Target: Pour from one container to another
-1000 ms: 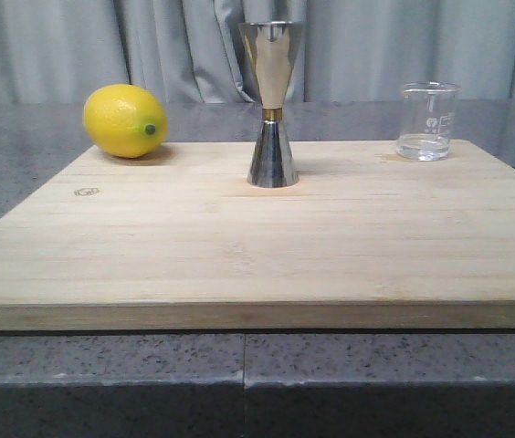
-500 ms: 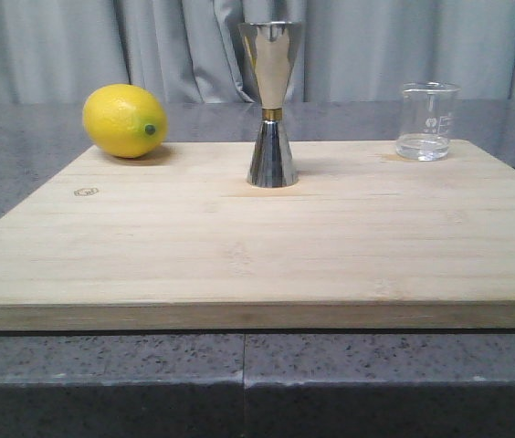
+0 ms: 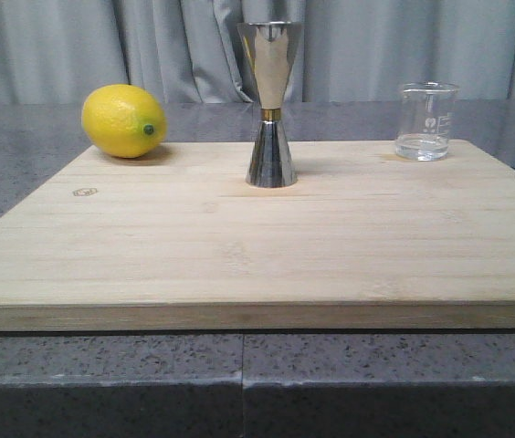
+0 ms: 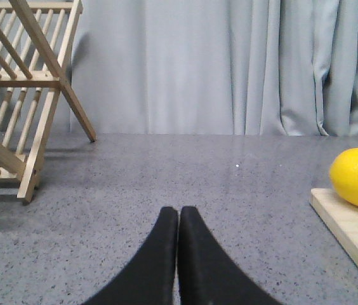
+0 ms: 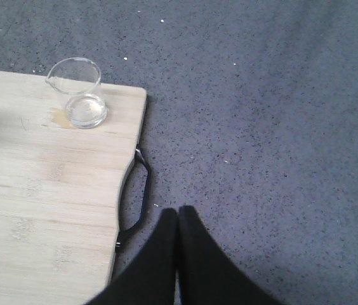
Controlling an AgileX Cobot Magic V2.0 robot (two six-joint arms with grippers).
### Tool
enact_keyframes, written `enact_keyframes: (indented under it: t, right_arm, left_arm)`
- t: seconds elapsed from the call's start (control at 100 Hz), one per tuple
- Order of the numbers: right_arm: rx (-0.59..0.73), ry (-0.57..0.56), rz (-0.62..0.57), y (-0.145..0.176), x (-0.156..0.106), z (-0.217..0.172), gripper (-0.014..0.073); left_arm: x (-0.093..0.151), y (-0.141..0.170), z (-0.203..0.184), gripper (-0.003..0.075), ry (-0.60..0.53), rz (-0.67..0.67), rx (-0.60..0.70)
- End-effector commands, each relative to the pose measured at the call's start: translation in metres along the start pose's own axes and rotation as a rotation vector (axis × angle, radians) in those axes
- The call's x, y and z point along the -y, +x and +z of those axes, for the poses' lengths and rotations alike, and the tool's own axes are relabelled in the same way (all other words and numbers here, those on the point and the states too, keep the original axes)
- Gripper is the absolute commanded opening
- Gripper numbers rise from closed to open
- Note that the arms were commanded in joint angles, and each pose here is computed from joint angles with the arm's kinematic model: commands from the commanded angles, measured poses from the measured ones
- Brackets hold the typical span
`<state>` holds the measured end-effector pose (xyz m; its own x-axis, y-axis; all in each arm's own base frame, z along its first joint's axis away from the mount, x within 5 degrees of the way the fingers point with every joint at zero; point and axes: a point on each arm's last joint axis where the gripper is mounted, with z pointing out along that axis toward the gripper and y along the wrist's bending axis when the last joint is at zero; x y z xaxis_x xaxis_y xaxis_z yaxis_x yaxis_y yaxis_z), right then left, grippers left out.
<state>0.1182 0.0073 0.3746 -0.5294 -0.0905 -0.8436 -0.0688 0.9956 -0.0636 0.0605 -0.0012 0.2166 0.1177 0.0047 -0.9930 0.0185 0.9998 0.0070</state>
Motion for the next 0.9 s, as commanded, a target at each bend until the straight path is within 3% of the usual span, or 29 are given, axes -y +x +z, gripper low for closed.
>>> enact_keyframes:
  t: [0.0, 0.89]
  right_arm:
    - [0.093, 0.015, -0.008, -0.0121, 0.0021, -0.0057, -0.0057]
    - [0.095, 0.015, -0.008, -0.0123, 0.0021, -0.0057, -0.0057]
  left_arm:
    - [-0.0003, 0.0015, -0.0013, -0.0018, -0.005, -0.006, 0.063]
    - [-0.0003, 0.0065, -0.0065, -0.0019, -0.005, -0.019, 0.026]
